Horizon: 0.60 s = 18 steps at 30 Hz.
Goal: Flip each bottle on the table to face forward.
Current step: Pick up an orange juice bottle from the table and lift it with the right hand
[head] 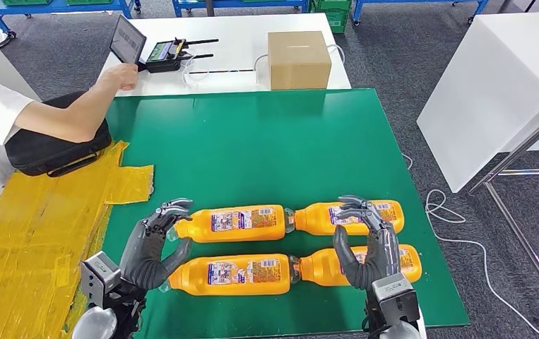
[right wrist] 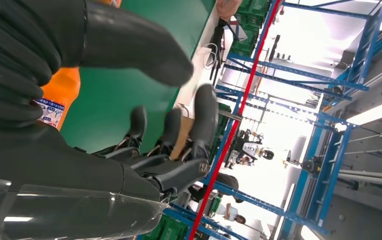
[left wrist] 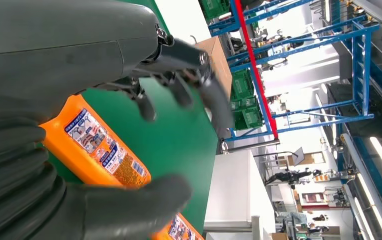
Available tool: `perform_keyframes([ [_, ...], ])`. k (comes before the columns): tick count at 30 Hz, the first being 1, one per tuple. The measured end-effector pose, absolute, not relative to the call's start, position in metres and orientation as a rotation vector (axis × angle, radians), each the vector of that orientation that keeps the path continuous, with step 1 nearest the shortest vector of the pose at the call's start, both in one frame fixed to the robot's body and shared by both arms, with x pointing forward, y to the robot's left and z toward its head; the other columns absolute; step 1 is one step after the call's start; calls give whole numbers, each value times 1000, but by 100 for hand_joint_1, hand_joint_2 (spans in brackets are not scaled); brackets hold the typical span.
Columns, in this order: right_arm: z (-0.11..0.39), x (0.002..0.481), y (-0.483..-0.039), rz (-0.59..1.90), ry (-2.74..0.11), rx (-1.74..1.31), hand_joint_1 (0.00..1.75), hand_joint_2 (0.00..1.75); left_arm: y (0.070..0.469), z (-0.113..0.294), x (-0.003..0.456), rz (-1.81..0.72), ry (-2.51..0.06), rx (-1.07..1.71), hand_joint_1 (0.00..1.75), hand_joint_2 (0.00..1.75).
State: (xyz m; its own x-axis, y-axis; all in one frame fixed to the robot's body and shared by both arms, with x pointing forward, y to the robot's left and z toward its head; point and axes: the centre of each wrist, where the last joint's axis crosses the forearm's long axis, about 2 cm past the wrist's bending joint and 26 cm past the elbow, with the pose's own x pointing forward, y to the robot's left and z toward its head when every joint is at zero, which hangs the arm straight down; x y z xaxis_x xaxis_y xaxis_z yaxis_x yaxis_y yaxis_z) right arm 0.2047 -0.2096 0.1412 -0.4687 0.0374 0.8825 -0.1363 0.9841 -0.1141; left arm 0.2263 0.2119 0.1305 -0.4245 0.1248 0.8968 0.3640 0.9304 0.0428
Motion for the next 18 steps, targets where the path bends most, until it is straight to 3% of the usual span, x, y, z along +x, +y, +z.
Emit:
perform_keyframes([
  [11,141,205,-209,201,-2062,69,154,175,212,131,226,-274,-2023,-339,175,175],
  [18,160,212,-176,139,-2315,52,157,175,189,143,227,-193,-2352,-149,175,175],
])
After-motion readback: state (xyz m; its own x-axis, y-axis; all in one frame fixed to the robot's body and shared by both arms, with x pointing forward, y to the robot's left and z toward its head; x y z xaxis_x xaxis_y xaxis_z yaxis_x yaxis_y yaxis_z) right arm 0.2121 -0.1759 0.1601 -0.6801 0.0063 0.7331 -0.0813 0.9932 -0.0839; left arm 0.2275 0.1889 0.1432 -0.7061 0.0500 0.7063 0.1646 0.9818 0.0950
